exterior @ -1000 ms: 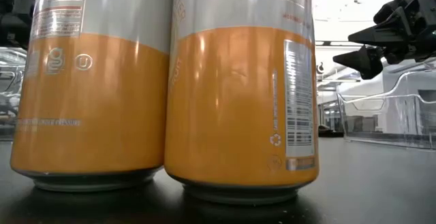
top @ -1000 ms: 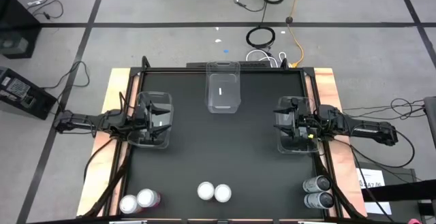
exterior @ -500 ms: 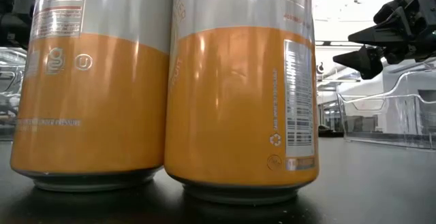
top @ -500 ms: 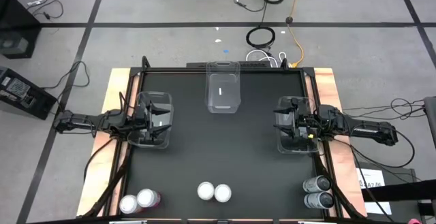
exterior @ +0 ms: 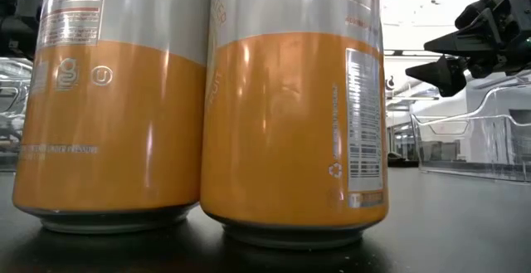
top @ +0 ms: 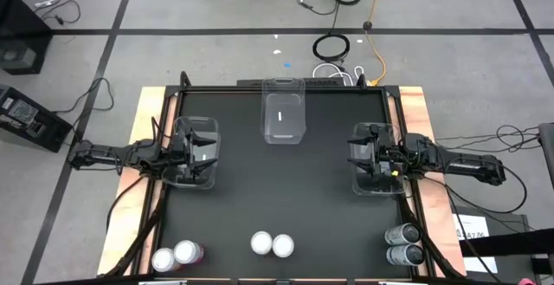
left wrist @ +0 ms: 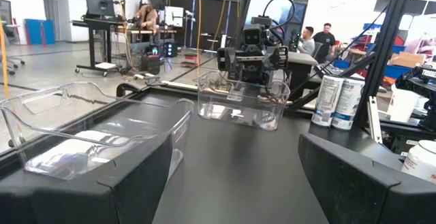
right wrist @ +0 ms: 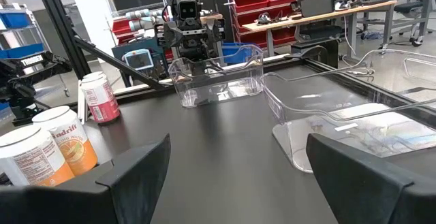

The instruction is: Sort soda cans

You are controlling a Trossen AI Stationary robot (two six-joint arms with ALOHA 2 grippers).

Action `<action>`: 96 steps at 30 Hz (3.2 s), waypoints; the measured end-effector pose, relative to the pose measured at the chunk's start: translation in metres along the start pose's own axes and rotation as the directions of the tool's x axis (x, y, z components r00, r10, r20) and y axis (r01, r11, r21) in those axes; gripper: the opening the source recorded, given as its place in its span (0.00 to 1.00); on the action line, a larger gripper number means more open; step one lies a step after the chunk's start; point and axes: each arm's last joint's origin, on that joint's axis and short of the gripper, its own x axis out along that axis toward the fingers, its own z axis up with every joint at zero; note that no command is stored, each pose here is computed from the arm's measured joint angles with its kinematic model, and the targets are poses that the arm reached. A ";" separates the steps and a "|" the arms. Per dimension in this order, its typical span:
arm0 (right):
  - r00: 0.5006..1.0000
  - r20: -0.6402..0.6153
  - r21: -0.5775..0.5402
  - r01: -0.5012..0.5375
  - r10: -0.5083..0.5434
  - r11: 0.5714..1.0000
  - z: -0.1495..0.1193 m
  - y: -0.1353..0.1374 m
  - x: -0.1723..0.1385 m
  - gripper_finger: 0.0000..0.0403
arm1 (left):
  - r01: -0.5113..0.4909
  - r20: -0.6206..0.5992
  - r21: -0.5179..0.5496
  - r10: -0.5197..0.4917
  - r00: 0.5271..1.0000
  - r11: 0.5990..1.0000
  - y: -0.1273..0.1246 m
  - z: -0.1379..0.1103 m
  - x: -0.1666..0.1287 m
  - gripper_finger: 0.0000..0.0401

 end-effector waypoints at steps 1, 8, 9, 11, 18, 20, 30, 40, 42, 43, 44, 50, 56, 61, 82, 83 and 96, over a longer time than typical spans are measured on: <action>1.000 0.000 0.000 0.000 0.000 1.000 0.000 0.000 0.000 0.83 | 0.000 0.000 0.000 0.000 1.000 1.000 0.000 0.000 0.000 0.82; 1.000 0.000 0.000 0.000 0.000 1.000 0.000 0.000 0.000 0.83 | 0.000 0.000 0.000 0.000 1.000 1.000 0.000 0.000 0.000 0.82; 1.000 0.000 0.000 0.000 0.000 1.000 0.000 0.000 0.000 0.83 | 0.000 -0.001 0.001 0.000 1.000 1.000 0.000 0.000 0.000 0.82; 1.000 0.000 0.000 0.000 0.000 1.000 0.000 0.000 0.000 0.83 | 0.000 0.000 0.000 0.000 1.000 1.000 0.000 0.000 0.000 0.82; 1.000 0.000 0.000 0.000 0.000 1.000 0.000 0.000 0.000 0.83 | 0.000 0.000 0.000 0.000 1.000 1.000 0.000 0.000 0.000 0.82; 1.000 0.000 0.000 0.000 0.000 1.000 0.000 0.000 0.000 0.83 | 0.000 0.000 0.000 0.000 1.000 1.000 0.000 0.000 0.000 0.82; 1.000 0.000 0.000 0.000 0.000 1.000 0.000 0.000 0.000 0.83 | 0.000 0.000 0.000 0.000 1.000 1.000 0.000 0.000 0.000 0.82; 1.000 -0.001 0.000 0.000 0.000 1.000 0.000 0.000 0.000 0.83 | 0.000 0.000 -0.005 0.000 1.000 1.000 0.000 0.000 0.000 0.82; 1.000 0.000 0.000 0.000 0.000 1.000 0.000 0.000 0.000 0.83 | 0.000 0.002 -0.005 0.000 1.000 1.000 0.000 0.000 0.000 0.82; 1.000 0.000 0.000 0.000 0.000 1.000 0.000 0.000 0.000 0.83 | 0.000 0.004 -0.006 0.000 1.000 1.000 0.000 0.000 0.000 0.82; 1.000 0.000 0.000 0.000 0.000 1.000 0.000 0.000 0.000 0.83 | 0.001 0.006 -0.007 -0.001 1.000 1.000 0.000 0.001 0.000 0.82; 1.000 0.000 0.000 0.000 0.000 1.000 0.000 0.000 0.000 0.83 | 0.003 0.011 -0.182 -0.001 1.000 0.983 0.000 0.001 0.000 0.82; 1.000 0.000 0.000 0.000 0.000 1.000 0.000 0.000 0.000 0.83 | 0.008 0.004 -0.497 -0.007 1.000 0.868 0.000 0.000 0.000 0.82; 1.000 0.000 0.000 0.000 0.000 1.000 0.000 0.000 0.000 0.83 | 0.049 0.003 -0.529 -0.055 0.998 0.847 -0.002 0.001 0.000 0.82; 1.000 0.000 0.000 0.000 0.000 1.000 0.000 0.000 0.000 0.83 | -0.097 0.083 -0.581 0.178 0.981 0.808 0.004 0.012 -0.002 0.82; 1.000 0.000 0.000 0.000 0.000 1.000 0.000 0.000 0.000 0.83 | -0.100 0.084 -0.567 0.178 0.980 0.817 0.004 0.017 -0.003 0.82; 1.000 0.000 0.000 0.000 0.000 1.000 0.000 0.000 0.000 0.83 | -0.421 -0.289 -0.278 0.343 0.894 0.863 0.005 0.100 -0.024 0.82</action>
